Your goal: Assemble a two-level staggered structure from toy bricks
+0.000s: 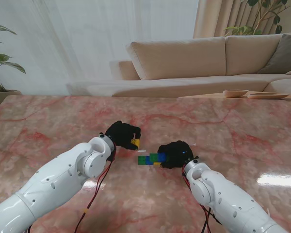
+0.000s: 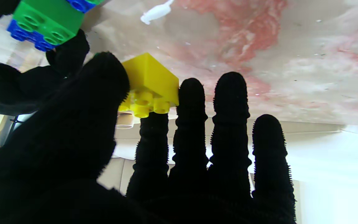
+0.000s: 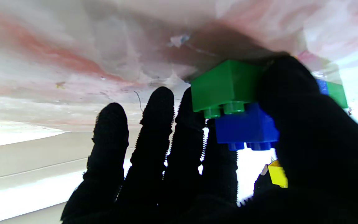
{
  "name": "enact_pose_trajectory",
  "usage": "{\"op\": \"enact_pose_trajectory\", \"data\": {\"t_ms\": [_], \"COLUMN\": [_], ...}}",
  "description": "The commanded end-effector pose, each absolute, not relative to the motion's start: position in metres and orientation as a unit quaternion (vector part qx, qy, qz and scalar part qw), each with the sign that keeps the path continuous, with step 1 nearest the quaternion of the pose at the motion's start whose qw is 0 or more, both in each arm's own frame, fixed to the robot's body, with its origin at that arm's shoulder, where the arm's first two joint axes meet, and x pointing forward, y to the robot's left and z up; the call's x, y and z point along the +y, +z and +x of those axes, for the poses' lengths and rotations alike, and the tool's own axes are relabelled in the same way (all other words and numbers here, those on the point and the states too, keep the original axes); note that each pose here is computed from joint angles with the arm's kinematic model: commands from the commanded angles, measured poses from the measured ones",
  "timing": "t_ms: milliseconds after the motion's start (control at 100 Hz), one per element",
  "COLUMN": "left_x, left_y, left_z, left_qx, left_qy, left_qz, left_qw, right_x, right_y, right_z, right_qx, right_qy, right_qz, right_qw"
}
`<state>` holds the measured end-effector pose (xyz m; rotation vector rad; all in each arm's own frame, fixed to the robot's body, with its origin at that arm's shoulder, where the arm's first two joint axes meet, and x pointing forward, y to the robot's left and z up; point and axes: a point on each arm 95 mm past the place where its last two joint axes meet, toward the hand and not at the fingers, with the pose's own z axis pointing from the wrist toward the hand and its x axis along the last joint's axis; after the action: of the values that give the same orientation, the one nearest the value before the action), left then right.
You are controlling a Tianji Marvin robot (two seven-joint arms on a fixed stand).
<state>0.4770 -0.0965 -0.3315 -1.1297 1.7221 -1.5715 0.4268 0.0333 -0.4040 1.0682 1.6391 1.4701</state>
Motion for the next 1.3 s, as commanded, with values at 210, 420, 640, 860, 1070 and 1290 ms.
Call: {"op": "enact_pose_trajectory", "data": {"t_ms": [210,420,640,860,1070,1290], "left_x": [-0.114,-0.123,-0.130,-0.134,-0.135,-0.139], "left_y": [-0.336,-0.339,-0.344,-0.350,-0.355,-0.358], "left_z": [0.468,0.462,0.458,0.458,0.459,0.460], "left_qx": [0.653,0.667,0.680,0.692,0.699,0.701], "left_qy": [-0.589,-0.588,-0.583,-0.576,-0.571,-0.570], "left_qz": [-0.404,-0.389,-0.375,-0.369,-0.363,-0.361], "left_qw": [0.252,0.243,0.238,0.232,0.230,0.230], "right_x": [0.028,0.029,0.029,0.028,0.028,0.028], "right_y": [-0.416,-0.415,-0.416,-0.416,-0.417,-0.416], "right_z": [0.419,0.419,0.419,0.419,0.419,0.419], "right_qx": [0.643,0.642,0.641,0.640,0.639,0.639], "right_qy": [0.550,0.549,0.549,0.549,0.550,0.550], "right_qz": [0.418,0.419,0.420,0.421,0.422,0.423], "right_qw": [0.331,0.333,0.334,0.333,0.333,0.333]}}
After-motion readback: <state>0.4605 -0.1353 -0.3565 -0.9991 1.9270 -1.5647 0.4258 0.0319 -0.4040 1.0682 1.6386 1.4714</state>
